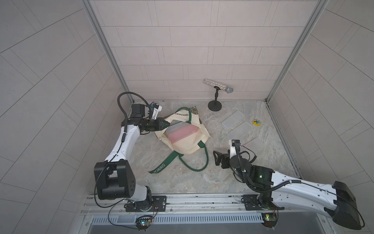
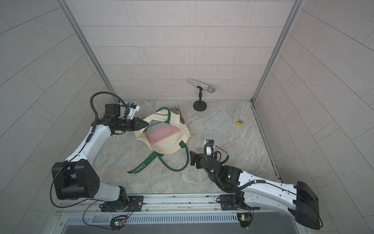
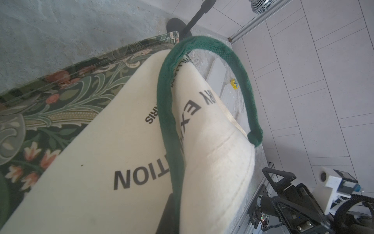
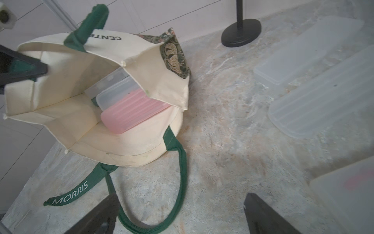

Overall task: Take out the pencil case from the canvas bag
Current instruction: Place the pencil case at the center of the board, then pick up the pencil case from the canvas bag.

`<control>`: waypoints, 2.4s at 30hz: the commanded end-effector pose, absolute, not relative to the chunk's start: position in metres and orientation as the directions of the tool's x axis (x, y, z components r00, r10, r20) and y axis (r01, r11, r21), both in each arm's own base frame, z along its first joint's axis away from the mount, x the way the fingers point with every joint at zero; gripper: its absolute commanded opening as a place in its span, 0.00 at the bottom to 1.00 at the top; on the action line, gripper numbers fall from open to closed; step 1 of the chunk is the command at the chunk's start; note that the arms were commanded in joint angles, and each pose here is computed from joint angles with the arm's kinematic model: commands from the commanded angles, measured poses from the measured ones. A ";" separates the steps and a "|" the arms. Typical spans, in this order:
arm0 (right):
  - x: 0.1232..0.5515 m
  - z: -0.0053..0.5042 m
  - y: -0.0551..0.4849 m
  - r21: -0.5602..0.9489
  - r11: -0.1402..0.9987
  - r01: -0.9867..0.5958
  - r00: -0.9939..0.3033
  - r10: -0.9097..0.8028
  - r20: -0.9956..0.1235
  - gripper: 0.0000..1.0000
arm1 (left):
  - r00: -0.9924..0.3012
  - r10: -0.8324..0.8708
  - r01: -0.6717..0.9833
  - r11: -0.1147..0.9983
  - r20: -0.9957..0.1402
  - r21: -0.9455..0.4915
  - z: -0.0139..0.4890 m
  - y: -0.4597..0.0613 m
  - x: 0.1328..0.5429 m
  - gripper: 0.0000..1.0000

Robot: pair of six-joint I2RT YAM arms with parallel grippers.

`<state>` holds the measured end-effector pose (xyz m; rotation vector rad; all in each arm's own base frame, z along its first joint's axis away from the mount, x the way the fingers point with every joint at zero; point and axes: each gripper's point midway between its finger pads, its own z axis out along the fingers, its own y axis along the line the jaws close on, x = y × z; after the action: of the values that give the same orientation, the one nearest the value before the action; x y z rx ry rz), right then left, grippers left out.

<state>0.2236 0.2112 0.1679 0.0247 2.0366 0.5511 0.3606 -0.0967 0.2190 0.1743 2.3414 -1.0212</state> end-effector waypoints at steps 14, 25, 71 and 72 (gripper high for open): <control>0.243 0.210 0.334 0.425 0.759 -0.493 -0.441 0.203 -0.874 0.99 | -0.798 -0.091 0.389 0.677 -0.596 -0.625 0.228 -0.100 0.352 0.00; 0.257 0.186 0.400 0.474 0.702 -0.531 -0.508 0.184 -0.841 0.99 | -0.806 -0.097 0.386 0.662 -0.584 -0.643 0.225 -0.101 0.354 0.00; 0.370 0.085 0.440 0.882 0.458 0.112 -0.540 0.773 -0.333 0.84 | -0.795 -0.121 0.425 0.589 -0.595 -0.687 0.239 -0.111 0.345 0.00; 0.373 0.085 0.439 0.884 0.452 0.119 -0.536 0.779 -0.326 0.84 | -0.795 -0.121 0.426 0.585 -0.594 -0.690 0.239 -0.112 0.344 0.00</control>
<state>0.3643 0.4454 0.0964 0.6689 1.9564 1.1135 0.3497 -0.1054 0.2202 0.1826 2.2935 -1.1142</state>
